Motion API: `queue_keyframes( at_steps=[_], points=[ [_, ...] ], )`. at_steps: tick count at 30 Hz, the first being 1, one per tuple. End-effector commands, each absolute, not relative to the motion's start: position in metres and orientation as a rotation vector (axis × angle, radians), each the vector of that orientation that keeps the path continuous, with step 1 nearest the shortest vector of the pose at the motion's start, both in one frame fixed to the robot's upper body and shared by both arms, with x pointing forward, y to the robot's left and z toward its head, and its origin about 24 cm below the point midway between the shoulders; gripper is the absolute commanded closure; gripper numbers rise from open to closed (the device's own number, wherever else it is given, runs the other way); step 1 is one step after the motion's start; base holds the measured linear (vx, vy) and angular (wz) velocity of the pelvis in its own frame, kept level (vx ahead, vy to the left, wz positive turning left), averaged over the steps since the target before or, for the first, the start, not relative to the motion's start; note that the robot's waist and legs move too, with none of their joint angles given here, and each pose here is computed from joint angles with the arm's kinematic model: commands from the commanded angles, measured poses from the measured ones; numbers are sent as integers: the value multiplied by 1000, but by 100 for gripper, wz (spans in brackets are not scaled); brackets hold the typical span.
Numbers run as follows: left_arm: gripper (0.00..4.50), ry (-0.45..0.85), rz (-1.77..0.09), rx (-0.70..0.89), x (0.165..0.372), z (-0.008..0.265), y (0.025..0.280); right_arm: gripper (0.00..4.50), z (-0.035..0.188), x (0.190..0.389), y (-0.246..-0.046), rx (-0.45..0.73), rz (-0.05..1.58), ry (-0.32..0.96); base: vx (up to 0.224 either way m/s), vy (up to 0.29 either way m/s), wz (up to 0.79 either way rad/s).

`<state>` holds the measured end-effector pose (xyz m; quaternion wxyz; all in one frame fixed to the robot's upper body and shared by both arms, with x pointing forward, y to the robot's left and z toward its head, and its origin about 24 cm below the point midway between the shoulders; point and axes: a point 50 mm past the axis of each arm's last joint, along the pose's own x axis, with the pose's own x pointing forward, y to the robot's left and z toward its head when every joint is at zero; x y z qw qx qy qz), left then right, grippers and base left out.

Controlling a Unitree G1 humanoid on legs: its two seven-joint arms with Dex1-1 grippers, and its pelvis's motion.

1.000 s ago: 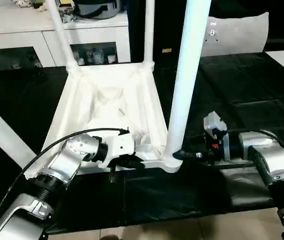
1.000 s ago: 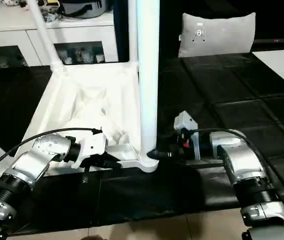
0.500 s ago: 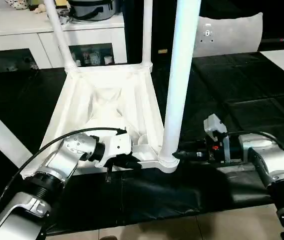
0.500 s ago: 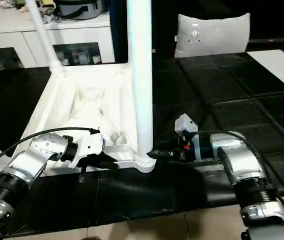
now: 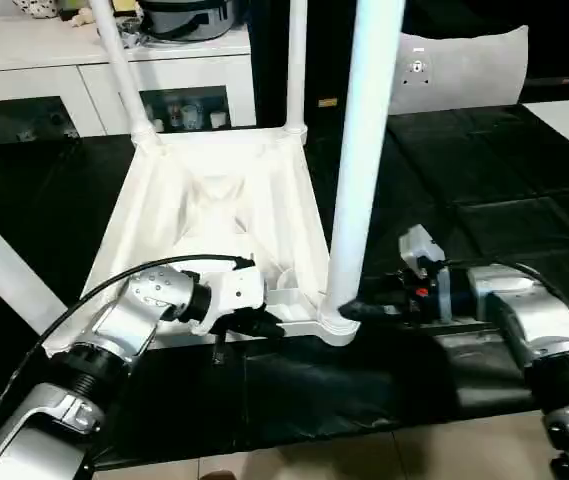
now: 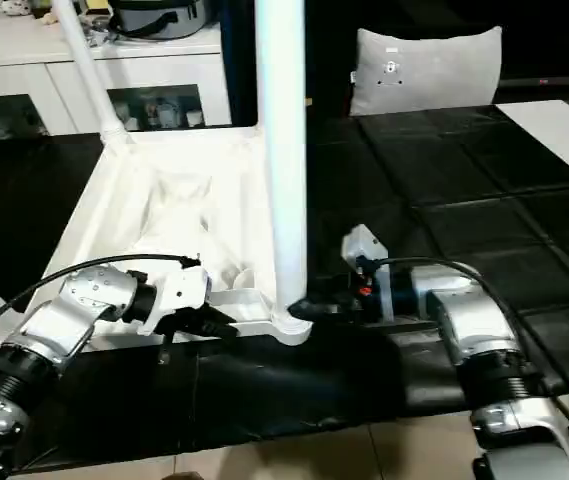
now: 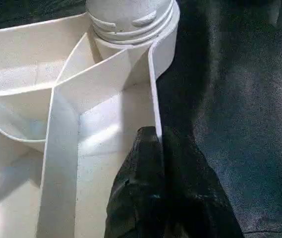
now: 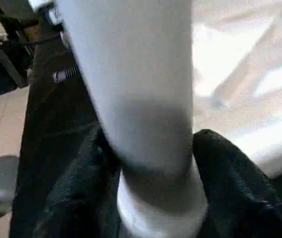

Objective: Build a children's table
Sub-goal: Rotate leg to tighten

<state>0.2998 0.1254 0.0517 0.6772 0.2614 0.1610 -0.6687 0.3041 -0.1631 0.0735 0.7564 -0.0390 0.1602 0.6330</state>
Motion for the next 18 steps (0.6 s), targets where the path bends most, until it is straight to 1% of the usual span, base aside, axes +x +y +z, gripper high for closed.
queue_keyframes(
  at_steps=[1,3,5,6,7,9,11,13,15,17,18],
  points=[
    [450,349,-1582,639,296,53,117,150,81,308,-162,-116,1381,328,0,0,0],
    [450,351,-1581,639,296,52,117,138,79,308,-162,-153,1369,323,0,0,0],
    [450,352,-1581,640,296,52,117,138,78,308,-162,-171,1367,327,0,0,0],
    [450,352,-1581,640,296,52,117,138,77,307,-162,-151,1380,340,0,0,0],
    [450,352,-1580,641,296,52,117,154,77,306,-163,-132,1390,348,0,0,0],
    [450,353,-1580,641,296,52,117,172,78,306,-163,-106,1396,358,0,0,0],
    [450,354,-1580,642,297,52,118,175,78,305,-164,-105,1397,358,0,0,0],
    [450,354,-1580,644,297,52,118,202,78,304,-165,-101,1405,362,0,0,0],
    [450,354,-1579,644,297,52,118,219,77,303,-165,-88,1412,370,0,0,0],
    [450,352,-1576,644,297,52,117,219,76,301,-164,-73,1420,374,0,0,0],
    [450,352,-1575,639,297,52,117,228,75,300,-164,-57,1422,374,0,0,0]
  ],
)
